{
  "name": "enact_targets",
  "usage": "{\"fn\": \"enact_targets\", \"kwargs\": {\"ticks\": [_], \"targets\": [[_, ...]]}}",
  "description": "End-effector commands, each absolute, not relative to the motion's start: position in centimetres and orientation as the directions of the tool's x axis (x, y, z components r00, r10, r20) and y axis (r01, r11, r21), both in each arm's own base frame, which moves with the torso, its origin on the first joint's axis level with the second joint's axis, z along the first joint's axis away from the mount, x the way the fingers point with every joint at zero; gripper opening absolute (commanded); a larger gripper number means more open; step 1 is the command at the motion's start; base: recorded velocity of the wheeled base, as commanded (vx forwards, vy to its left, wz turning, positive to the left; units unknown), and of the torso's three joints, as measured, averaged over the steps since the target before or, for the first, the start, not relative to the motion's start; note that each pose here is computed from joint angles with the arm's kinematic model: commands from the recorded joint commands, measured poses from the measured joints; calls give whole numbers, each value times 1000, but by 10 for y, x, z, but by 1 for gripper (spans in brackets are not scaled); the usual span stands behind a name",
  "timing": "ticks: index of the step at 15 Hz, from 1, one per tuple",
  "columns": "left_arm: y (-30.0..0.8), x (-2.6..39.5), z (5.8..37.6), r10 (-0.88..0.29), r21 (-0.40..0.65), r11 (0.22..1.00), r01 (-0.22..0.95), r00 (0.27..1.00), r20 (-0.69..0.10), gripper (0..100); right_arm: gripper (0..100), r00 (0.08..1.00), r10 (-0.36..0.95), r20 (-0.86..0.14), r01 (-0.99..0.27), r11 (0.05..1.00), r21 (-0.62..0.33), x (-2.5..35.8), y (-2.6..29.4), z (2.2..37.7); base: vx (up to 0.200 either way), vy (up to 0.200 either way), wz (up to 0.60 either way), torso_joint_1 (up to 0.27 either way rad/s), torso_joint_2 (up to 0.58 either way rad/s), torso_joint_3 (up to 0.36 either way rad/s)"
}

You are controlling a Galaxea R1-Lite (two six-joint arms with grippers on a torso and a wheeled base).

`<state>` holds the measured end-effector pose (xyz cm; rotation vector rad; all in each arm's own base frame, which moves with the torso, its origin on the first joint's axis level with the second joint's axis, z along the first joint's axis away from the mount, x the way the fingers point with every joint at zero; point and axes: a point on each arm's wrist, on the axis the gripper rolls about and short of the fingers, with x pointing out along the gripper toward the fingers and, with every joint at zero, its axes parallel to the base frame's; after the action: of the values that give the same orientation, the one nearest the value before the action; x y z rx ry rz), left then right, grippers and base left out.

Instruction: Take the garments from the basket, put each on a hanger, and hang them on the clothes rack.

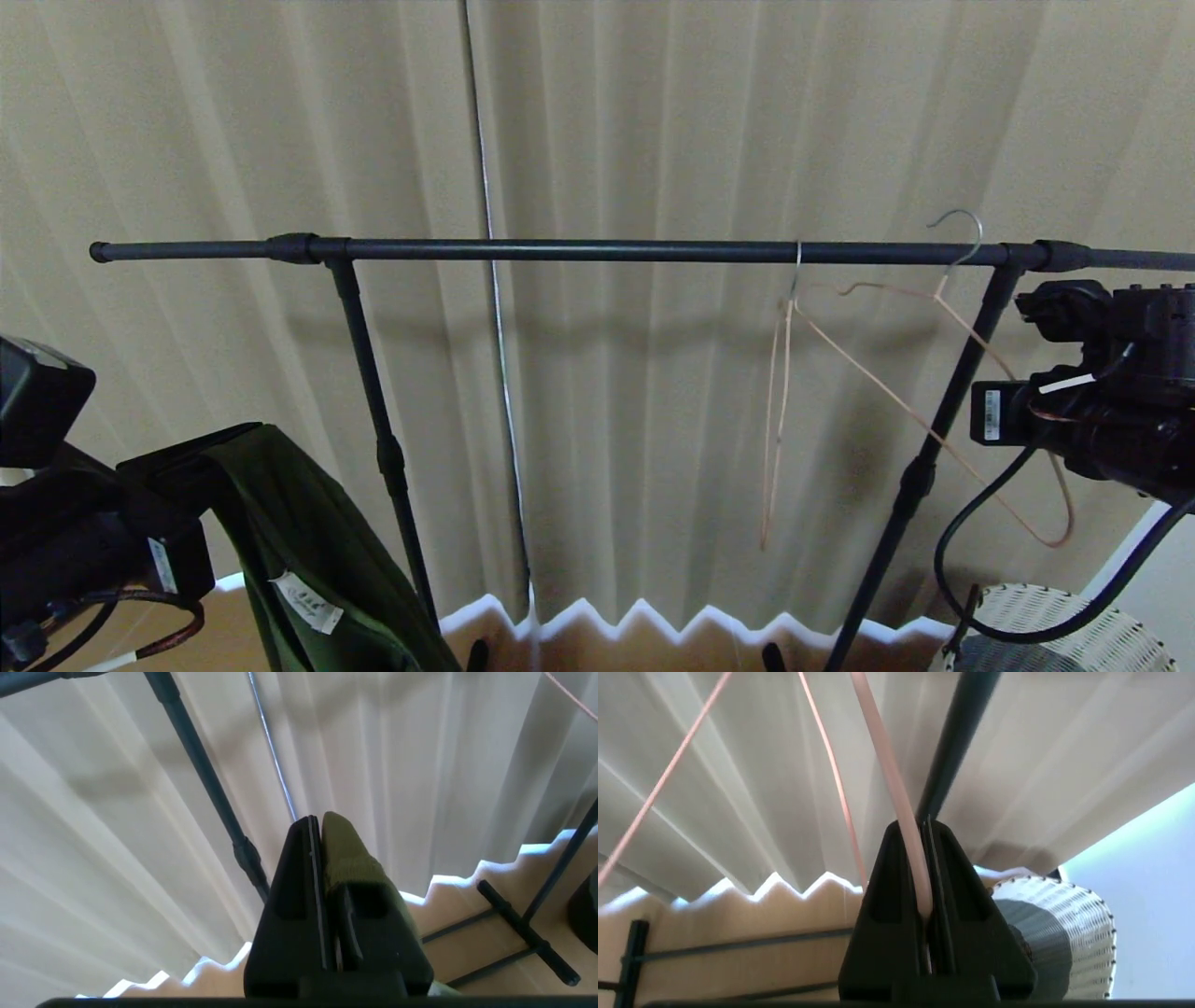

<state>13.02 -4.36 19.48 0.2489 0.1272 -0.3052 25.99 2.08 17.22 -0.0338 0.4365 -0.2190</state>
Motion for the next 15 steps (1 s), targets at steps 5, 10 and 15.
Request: {"fn": "enact_targets", "kwargs": {"ticks": [5,10,15], "targets": [[-42,126,194,-281,232,922,310,948,-151,0,0,894,-213,-393,201,977,-72,220,17,176,0,0,0,0,0,0],[-40,121,198,-279,230,925,302,952,-127,0,0,896,-215,-388,203,977,-71,203,15,174,-40,0,0,0,0,0],[-37,123,197,-252,237,931,277,959,-130,0,0,899,-213,-382,201,977,-71,200,15,176,-200,0,0,6,2,4]]}}
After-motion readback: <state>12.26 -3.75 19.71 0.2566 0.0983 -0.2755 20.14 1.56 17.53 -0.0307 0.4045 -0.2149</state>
